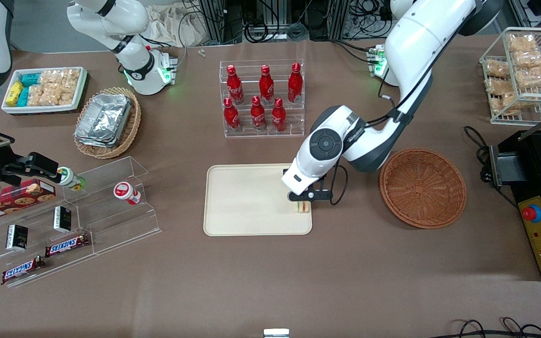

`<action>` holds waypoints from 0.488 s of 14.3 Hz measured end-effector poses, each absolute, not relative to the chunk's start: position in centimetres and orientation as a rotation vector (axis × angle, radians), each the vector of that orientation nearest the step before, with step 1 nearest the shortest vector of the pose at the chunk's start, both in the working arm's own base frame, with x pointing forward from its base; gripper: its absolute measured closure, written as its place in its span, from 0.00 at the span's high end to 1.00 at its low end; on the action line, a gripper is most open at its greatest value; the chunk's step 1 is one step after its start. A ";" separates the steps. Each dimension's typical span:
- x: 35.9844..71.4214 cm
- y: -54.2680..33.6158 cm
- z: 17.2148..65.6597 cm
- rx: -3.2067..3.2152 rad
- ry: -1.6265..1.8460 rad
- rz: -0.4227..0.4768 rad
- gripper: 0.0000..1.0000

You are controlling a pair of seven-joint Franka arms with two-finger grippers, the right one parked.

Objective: Place sandwich from basket to tray
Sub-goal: 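Carry the held sandwich over to the cream tray and lower it, then open the left gripper to set the sandwich upright on the tray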

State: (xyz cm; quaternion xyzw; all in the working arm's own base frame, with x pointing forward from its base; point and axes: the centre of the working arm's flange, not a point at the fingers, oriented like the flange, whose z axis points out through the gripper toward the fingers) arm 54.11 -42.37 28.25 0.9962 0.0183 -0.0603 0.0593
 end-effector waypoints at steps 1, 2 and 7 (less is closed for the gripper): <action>54.2 -42.5 27.1 3.017 0.048 -0.181 0.14; 54.3 -42.5 26.3 3.020 0.043 -0.184 0.14; 54.6 -42.5 25.4 3.015 0.063 -0.185 0.29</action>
